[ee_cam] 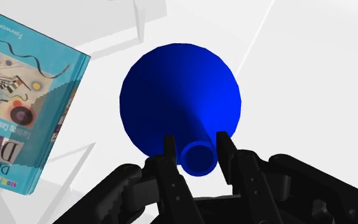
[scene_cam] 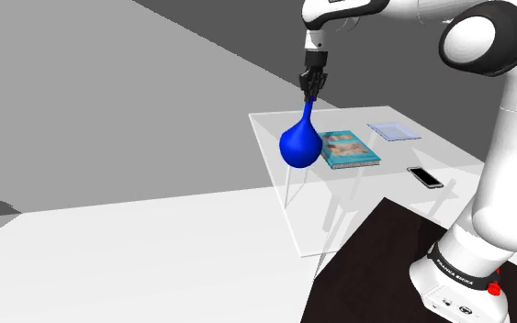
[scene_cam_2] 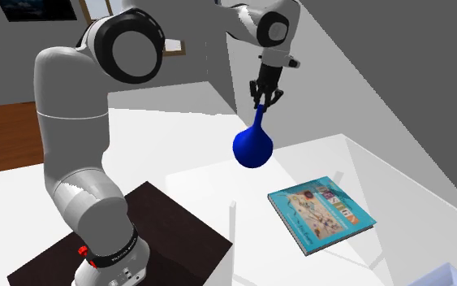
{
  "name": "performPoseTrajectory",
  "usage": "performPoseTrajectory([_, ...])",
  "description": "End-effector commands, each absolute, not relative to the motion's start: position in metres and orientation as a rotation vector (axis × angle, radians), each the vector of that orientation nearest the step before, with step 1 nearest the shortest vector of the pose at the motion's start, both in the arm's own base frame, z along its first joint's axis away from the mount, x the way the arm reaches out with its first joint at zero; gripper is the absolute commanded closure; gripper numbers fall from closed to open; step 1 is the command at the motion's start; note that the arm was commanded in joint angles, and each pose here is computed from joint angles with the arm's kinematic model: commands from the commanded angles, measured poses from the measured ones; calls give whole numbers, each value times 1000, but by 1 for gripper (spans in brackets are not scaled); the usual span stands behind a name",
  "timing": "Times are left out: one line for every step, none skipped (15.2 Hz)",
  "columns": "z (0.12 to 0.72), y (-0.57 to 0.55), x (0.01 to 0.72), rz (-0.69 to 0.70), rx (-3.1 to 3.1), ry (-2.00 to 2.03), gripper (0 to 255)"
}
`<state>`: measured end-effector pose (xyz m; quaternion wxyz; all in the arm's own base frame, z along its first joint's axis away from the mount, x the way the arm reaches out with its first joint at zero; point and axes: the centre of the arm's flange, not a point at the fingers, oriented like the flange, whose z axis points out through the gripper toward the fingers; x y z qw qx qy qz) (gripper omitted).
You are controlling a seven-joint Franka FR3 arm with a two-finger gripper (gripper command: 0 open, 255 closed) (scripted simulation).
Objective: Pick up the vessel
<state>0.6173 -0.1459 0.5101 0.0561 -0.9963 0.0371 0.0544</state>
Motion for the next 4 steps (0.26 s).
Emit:
performPoseTrajectory([522,-145,616,163,-3023,113,255])
performPoseTrajectory([527,-145,616,163,-3023,113,255])
performPoseTrajectory([528,-145,616,163,-3023,113,255])
performPoseTrajectory([528,-145,616,163,-3023,113,255])
